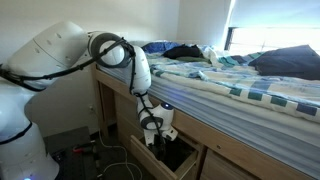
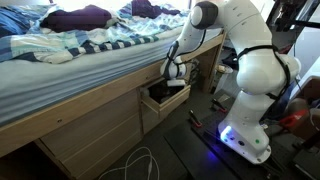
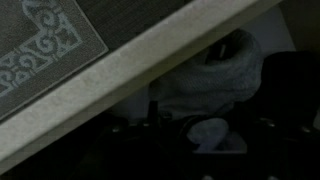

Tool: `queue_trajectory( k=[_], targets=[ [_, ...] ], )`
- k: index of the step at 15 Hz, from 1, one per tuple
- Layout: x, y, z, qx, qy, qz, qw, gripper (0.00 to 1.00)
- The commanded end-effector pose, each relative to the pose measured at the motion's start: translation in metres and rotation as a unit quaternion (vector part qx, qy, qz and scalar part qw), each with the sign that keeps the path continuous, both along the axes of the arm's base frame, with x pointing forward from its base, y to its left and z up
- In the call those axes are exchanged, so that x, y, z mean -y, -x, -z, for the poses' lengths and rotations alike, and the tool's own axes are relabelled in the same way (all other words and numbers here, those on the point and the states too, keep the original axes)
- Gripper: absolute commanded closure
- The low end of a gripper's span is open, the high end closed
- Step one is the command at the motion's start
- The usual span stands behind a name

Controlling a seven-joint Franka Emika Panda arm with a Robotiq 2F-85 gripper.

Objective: Take the black socks from the drawer and put them on the bed

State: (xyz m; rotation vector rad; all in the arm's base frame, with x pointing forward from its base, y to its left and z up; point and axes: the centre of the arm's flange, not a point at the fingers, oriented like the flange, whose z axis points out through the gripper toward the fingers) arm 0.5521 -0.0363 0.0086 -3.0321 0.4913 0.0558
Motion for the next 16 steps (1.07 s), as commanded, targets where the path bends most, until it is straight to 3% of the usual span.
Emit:
queue_trajectory(
  k=[1, 7, 16],
  targets=[
    [0.003, -0.006, -0.003, 0.012, 0.017, 0.016, 0.9996, 0.55],
    [0.004, -0.006, -0.011, 0.027, 0.030, 0.026, 0.9988, 0.98],
    [-0.003, 0.017, -0.049, 0.008, 0.056, -0.027, 0.9980, 0.98]
  ],
)
